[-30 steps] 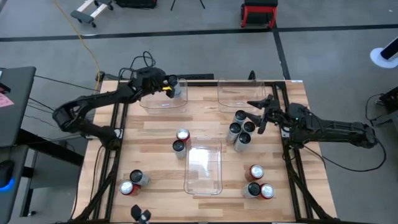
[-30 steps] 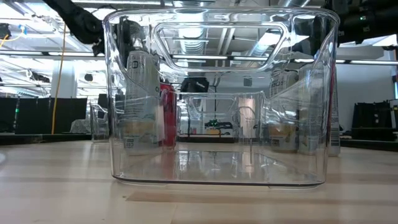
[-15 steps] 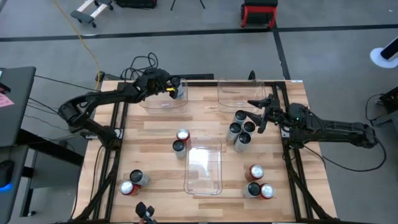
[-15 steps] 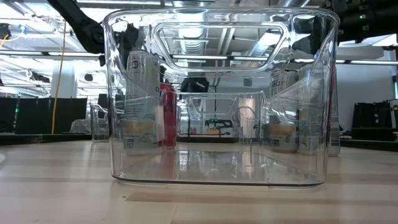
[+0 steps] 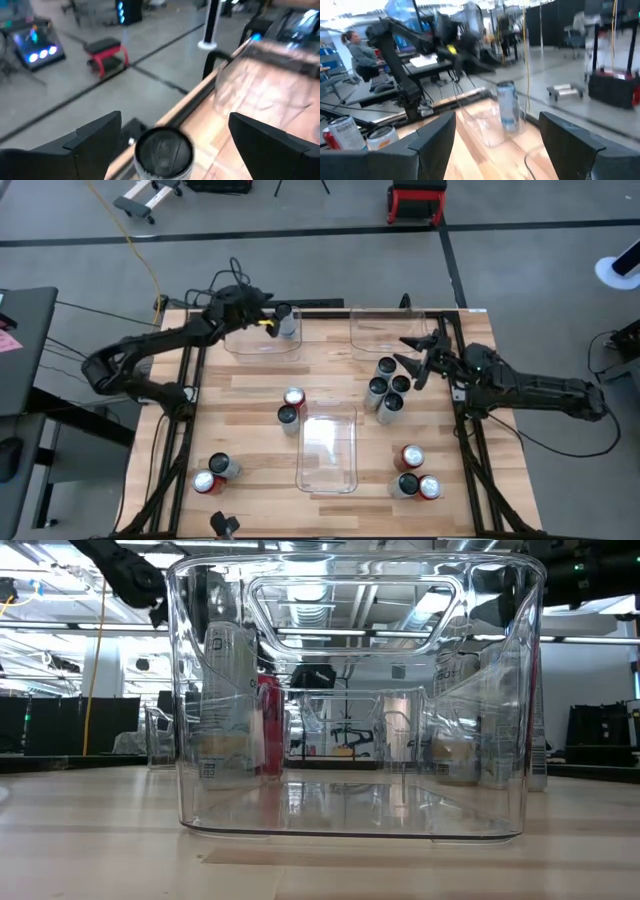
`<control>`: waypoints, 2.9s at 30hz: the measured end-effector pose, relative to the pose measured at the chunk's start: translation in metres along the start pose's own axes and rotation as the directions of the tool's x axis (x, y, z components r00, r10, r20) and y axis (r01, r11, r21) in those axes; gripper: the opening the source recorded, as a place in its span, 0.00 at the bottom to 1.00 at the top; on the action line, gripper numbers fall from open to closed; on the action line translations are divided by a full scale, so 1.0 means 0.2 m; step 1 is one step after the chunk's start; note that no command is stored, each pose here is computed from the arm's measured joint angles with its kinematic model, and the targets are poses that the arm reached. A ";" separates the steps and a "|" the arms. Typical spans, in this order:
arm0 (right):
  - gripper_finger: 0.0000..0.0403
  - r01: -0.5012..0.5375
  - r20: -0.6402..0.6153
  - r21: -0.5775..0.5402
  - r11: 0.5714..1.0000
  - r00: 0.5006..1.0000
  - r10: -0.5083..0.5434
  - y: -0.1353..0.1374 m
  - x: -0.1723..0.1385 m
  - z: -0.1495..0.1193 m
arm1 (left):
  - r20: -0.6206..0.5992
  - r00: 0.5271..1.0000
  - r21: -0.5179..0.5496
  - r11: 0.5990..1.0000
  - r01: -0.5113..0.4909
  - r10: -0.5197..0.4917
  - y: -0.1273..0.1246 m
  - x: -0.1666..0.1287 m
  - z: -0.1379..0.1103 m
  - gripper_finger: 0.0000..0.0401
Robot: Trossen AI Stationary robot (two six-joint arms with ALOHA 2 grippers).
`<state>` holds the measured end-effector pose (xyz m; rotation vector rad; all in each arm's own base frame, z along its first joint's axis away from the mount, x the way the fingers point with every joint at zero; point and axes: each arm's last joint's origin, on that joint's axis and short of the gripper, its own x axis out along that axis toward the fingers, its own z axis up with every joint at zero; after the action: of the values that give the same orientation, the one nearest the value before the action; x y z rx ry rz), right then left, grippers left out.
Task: Sort soda cans
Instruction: Put the white-blue soda can into the top left transparent bin
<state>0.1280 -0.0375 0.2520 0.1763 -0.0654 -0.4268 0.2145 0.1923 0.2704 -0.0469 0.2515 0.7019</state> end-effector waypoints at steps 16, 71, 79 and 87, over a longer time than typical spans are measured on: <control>0.76 0.130 -0.618 -0.057 0.990 0.774 -0.137 0.07 0.07 0.27 | 0.052 0.912 0.080 0.912 0.402 -0.407 -0.28 -0.18 0.10 0.91; 0.76 -0.016 -0.857 -0.270 0.963 0.459 -0.233 0.26 -0.03 0.10 | -0.046 0.906 0.120 0.898 0.423 -0.421 -0.38 -0.20 0.05 0.91; 0.76 -0.284 -0.808 -0.462 0.840 0.526 -0.266 0.30 0.00 0.10 | -0.048 0.908 0.132 0.899 0.418 -0.416 -0.42 -0.21 0.05 0.91; 0.78 -0.263 -0.860 -0.360 0.895 0.466 -0.208 0.28 0.08 0.07 | -0.054 0.901 0.136 0.891 0.433 -0.430 -0.44 -0.22 0.05 0.91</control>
<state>0.1639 0.0042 0.2759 -0.0876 1.1031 -0.2546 0.2419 0.0979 0.2865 0.0286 0.3010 0.2370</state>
